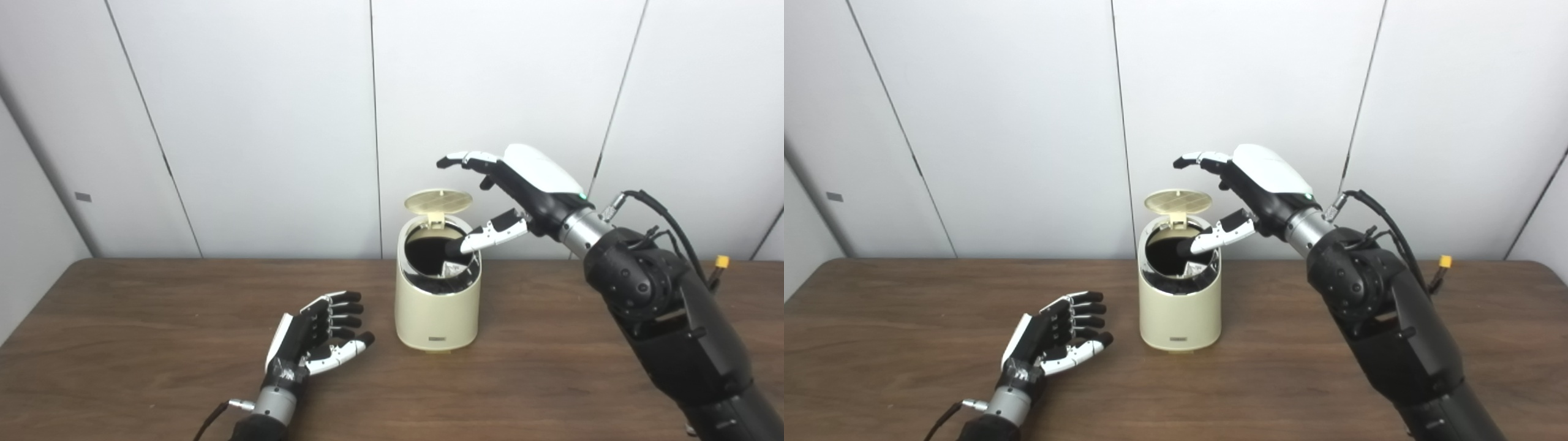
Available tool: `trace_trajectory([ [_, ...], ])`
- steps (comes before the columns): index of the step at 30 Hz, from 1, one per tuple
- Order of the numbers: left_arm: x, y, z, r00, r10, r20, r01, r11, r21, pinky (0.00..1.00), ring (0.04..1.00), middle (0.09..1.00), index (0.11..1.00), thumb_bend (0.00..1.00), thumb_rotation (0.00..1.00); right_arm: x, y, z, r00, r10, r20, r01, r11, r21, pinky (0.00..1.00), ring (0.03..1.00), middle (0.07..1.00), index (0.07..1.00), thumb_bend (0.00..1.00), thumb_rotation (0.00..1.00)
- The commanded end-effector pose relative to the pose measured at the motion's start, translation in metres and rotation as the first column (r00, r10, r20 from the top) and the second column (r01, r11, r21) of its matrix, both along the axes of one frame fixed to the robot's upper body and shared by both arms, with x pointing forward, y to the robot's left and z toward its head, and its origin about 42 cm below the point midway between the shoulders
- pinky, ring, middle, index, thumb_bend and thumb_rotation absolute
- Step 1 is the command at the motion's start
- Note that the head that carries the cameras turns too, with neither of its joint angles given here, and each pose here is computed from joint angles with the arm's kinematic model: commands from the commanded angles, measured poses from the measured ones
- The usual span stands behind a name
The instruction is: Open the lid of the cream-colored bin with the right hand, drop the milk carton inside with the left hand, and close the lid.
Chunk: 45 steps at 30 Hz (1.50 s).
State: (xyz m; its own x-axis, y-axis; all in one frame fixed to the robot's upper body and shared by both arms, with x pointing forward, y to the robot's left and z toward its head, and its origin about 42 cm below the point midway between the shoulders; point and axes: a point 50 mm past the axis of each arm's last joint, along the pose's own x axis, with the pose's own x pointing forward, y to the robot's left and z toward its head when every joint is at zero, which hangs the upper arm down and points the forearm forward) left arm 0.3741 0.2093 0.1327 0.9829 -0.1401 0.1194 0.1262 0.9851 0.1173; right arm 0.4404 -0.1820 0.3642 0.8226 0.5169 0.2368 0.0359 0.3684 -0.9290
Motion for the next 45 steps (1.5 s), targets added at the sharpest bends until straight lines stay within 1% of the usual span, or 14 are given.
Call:
trace_trajectory([
  [1,0.005,-0.002,0.017,0.998,-0.005,0.07,0.005,1.0,-0.01,0.62,0.663,0.705,0.755,0.6,0.02,0.003,-0.001,0.035,0.994,0.013,0.113,-0.01,1.0,-0.025,0.67,0.852,0.861,0.808,0.75,0.43],
  [8,0.004,-0.002,0.015,0.998,-0.012,0.067,0.013,1.0,-0.021,0.62,0.667,0.711,0.754,0.61,0.04,0.004,-0.002,0.035,0.993,0.003,0.118,0.005,0.998,-0.065,0.67,0.851,0.85,0.802,0.76,0.45],
  [15,0.004,-0.002,0.014,0.998,-0.01,0.065,0.012,1.0,-0.029,0.63,0.66,0.705,0.751,0.61,0.02,0.003,-0.003,0.033,0.989,0.013,0.148,0.0,0.996,-0.093,0.72,0.863,0.813,0.774,0.76,0.48],
  [18,0.004,-0.002,0.014,0.998,-0.013,0.068,0.014,1.0,-0.023,0.62,0.663,0.708,0.753,0.61,0.03,0.001,-0.002,0.031,0.99,0.005,0.141,0.008,0.996,-0.093,0.74,0.883,0.79,0.76,0.76,0.5],
  [23,0.004,-0.002,0.012,0.998,-0.012,0.066,0.013,1.0,-0.021,0.61,0.653,0.702,0.748,0.61,0.03,-0.004,-0.003,0.026,0.992,0.0,0.128,0.012,0.996,-0.09,0.78,0.917,0.784,0.755,0.76,0.51],
  [28,0.004,-0.002,0.012,0.998,-0.009,0.063,0.011,1.0,-0.021,0.6,0.644,0.703,0.751,0.6,0.03,-0.007,-0.003,0.021,0.993,0.015,0.119,-0.007,0.997,-0.072,0.76,0.904,0.76,0.752,0.76,0.49],
  [33,0.003,-0.001,0.012,0.998,-0.009,0.068,0.01,1.0,-0.017,0.6,0.642,0.699,0.75,0.6,0.03,-0.009,-0.003,0.018,0.992,0.032,0.118,-0.024,0.998,-0.065,0.78,0.9,0.753,0.75,0.77,0.47],
  [36,0.003,-0.002,0.012,0.998,-0.008,0.063,0.01,1.0,-0.024,0.62,0.649,0.702,0.748,0.6,0.04,-0.011,-0.003,0.016,0.992,0.043,0.119,-0.035,0.997,-0.07,0.78,0.904,0.748,0.748,0.77,0.46],
  [40,0.003,-0.003,0.012,0.998,-0.007,0.06,0.009,1.0,-0.028,0.59,0.646,0.702,0.751,0.6,0.03,-0.013,-0.001,0.015,0.991,0.058,0.122,-0.048,0.996,-0.078,0.75,0.901,0.741,0.743,0.78,0.45],
  [45,0.002,-0.002,0.012,0.998,-0.007,0.059,0.008,1.0,-0.029,0.62,0.649,0.701,0.755,0.6,0.03,-0.016,0.001,0.014,0.99,0.068,0.121,-0.057,0.994,-0.089,0.72,0.899,0.738,0.741,0.79,0.45],
])
